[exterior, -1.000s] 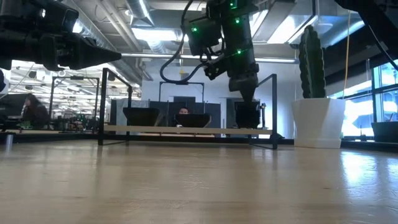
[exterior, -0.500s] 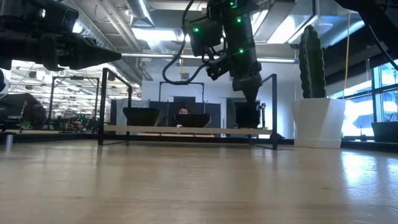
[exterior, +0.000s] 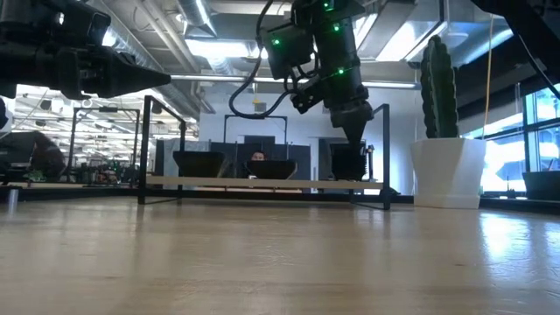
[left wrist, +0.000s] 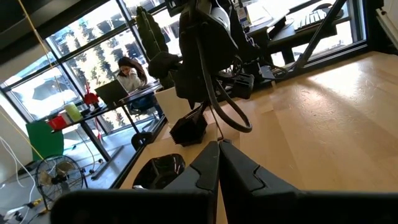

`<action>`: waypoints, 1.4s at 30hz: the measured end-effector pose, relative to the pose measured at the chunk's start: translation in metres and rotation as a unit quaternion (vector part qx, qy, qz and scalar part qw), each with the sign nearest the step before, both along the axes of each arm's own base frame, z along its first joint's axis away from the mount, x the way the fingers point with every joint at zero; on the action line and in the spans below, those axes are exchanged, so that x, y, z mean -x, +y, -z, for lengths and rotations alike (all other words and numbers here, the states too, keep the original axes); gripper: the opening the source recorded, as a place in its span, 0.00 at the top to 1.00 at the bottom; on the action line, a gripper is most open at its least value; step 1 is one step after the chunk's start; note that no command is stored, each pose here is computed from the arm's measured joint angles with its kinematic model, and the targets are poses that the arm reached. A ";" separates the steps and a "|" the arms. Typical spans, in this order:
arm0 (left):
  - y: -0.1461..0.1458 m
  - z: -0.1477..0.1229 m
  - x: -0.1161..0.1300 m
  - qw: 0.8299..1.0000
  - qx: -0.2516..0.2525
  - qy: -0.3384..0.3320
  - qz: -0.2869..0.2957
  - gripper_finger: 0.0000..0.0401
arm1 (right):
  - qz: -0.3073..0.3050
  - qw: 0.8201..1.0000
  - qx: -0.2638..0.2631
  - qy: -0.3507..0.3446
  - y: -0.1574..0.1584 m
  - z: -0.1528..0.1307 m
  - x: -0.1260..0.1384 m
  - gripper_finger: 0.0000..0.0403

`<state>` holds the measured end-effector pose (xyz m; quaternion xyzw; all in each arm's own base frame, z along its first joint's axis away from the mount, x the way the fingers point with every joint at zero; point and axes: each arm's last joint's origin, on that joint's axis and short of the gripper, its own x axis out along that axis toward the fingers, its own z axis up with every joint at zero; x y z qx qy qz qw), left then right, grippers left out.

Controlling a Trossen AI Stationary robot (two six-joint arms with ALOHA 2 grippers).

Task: Pick & Place Mini shaped plates
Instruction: Stack the square plate on the top of the square plate on the shelf

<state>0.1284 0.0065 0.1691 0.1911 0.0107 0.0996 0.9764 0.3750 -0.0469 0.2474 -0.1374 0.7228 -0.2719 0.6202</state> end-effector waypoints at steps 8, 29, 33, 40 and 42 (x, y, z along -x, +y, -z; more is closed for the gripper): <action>0.000 0.000 0.000 1.000 0.000 0.000 0.000 0.99 | -0.003 1.000 0.005 -0.005 0.000 0.000 -0.001 0.86; 0.000 0.001 0.000 1.000 0.004 0.003 0.000 0.98 | -0.048 0.997 0.065 0.020 0.009 -0.003 -0.002 0.99; 0.000 0.001 0.000 1.000 0.004 0.003 0.000 0.98 | -0.057 0.996 0.070 0.024 0.015 -0.003 -0.001 0.99; 0.000 0.001 0.000 1.000 0.004 0.003 0.000 0.98 | -0.057 0.994 0.087 0.024 0.019 -0.004 -0.001 1.00; 0.000 0.001 0.000 1.000 0.004 0.003 0.000 0.98 | -0.056 0.995 0.084 0.024 0.019 -0.004 -0.001 1.00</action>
